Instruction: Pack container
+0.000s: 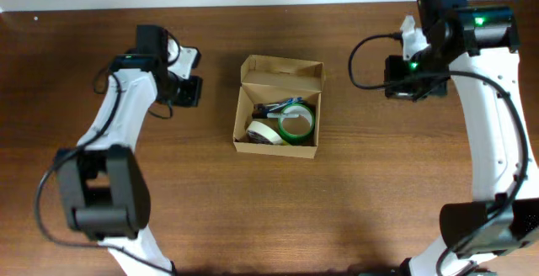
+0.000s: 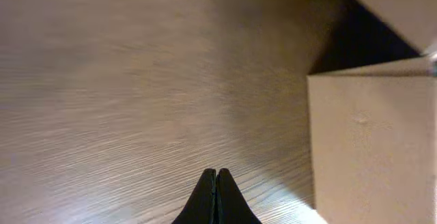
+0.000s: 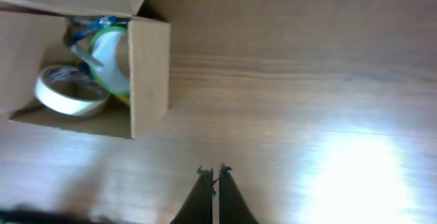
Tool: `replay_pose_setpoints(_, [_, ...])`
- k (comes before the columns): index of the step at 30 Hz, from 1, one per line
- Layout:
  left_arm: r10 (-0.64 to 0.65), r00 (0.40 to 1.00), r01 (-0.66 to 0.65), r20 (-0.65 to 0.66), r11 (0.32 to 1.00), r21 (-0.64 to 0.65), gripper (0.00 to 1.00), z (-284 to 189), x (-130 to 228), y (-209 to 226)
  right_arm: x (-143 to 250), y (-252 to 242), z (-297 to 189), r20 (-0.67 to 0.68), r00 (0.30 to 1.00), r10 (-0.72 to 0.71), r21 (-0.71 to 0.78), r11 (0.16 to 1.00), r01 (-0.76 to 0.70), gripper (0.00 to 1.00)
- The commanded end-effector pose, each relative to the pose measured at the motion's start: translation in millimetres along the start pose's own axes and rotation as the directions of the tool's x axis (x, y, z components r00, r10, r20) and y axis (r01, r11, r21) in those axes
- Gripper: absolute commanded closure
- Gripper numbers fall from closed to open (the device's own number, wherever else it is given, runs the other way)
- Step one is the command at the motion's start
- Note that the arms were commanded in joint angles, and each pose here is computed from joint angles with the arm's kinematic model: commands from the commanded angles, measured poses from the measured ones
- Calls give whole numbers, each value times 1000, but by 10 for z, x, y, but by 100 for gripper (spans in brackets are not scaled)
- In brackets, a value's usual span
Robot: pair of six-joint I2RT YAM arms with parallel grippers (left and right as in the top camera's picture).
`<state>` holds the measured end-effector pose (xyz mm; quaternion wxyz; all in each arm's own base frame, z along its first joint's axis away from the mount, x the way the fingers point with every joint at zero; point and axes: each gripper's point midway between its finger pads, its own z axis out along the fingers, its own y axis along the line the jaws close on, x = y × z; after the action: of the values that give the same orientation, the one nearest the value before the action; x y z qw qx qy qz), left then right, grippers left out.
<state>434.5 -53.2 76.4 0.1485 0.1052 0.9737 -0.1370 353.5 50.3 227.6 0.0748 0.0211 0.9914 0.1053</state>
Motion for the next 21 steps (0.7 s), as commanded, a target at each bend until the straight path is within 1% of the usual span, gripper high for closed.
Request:
replay_pose_setpoints(1, [-23, 1000, 22, -1, 978, 208, 98, 148, -27, -301, 57, 214, 116, -31, 999, -7, -181, 983, 1, 96])
replay_pose_setpoints(5, [-57, 998, 43, 29, 940, 338, 98, 204, -132, -477, -45, 398, 292, -9, 998, -58, -317, 947, 52, 96])
replay_pose_setpoints(9, [-104, 990, 58, 93, 912, 406, 98, 147, -336, -571, -228, 492, 407, 43, 997, -69, -382, 921, 80, 96])
replay_pose_setpoints(12, [-118, 985, 57, 126, 910, 410, 98, 134, -433, -567, -342, 478, 527, 53, 997, -57, -383, 921, 73, 96])
replay_pose_setpoints(14, [-118, 982, 50, 144, 912, 408, 98, 128, -479, -560, -395, 441, 627, 38, 999, -30, -381, 924, 42, 96])
replay_pose_setpoints(21, [-118, 976, 40, 185, 925, 379, 98, 167, -580, -489, -438, 303, 1135, -91, 995, 35, -409, 910, -69, 96])
